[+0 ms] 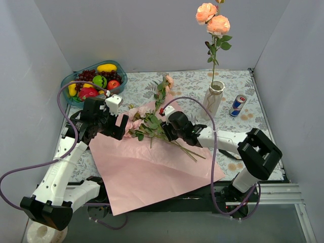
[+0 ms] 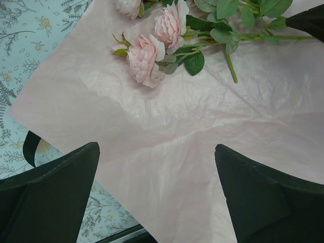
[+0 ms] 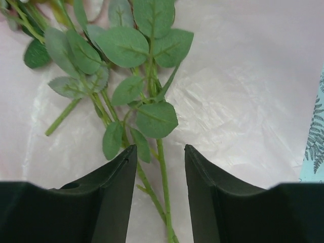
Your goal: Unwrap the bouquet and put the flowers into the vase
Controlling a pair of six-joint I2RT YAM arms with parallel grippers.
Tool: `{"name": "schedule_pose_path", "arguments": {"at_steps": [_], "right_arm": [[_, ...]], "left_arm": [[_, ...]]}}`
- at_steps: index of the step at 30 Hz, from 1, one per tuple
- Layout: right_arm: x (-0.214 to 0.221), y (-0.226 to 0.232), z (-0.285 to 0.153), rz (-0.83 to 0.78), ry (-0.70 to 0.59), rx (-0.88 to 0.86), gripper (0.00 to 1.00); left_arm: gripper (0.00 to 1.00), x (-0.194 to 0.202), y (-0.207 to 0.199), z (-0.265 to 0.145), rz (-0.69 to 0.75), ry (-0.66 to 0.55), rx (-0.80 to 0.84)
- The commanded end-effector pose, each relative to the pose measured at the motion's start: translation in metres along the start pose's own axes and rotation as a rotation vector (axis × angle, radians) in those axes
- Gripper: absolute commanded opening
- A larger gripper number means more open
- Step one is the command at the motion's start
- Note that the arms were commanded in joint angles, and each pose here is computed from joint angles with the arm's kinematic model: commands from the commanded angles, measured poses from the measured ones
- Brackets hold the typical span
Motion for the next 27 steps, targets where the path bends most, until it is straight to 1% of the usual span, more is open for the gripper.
{"name": "schedule_pose_path", "arguments": {"at_steps": [1,6,11,17,20,21,25,26,27], "right_arm": [[0.007,-0.004,0.012,-0.071,0.064,0.035,0.49],[0.020,-0.006,0.017,-0.066,0.103,0.044,0.48],[0.026,-0.008,0.022,-0.068,0.110,0.050,0.49],[0.013,-0.009,0.047,-0.099,0.111,0.019,0.54],[0.017,-0.009,0.063,-0.089,0.141,-0.004,0.54],[0.018,-0.009,0.064,-0.079,0.146,-0.010,0.52],[0.023,-0.006,0.063,-0.035,0.140,-0.028,0.33],[0.023,-0.006,0.062,-0.029,0.138,-0.023,0.25],[0.019,-0.008,0.057,-0.023,0.123,-0.013,0.23]], "left_arm": [[0.98,-0.005,-0.001,-0.006,0.000,-0.032,0.009],[0.98,-0.003,-0.001,-0.005,0.004,-0.027,0.003],[0.98,-0.001,-0.001,-0.002,0.005,-0.021,0.006],[0.98,-0.002,0.000,-0.002,0.007,-0.020,-0.002],[0.98,-0.003,0.001,-0.003,0.013,-0.021,-0.011],[0.98,-0.004,0.001,-0.005,0.013,-0.023,-0.011],[0.98,-0.003,0.001,-0.004,0.017,-0.018,-0.012],[0.98,-0.003,0.001,-0.003,0.017,-0.016,-0.009],[0.98,-0.003,0.001,-0.002,0.016,-0.017,-0.003]]}}
Point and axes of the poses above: each gripper's point midway between its finger pads, its own z axis out along the fingers, its own y axis along the line the jaws close on, x = y × z, the point moved 9 cm from there along -z, back along the fingers, and after that the axes turned 6 degrees about -z, right-handed, at the moved point
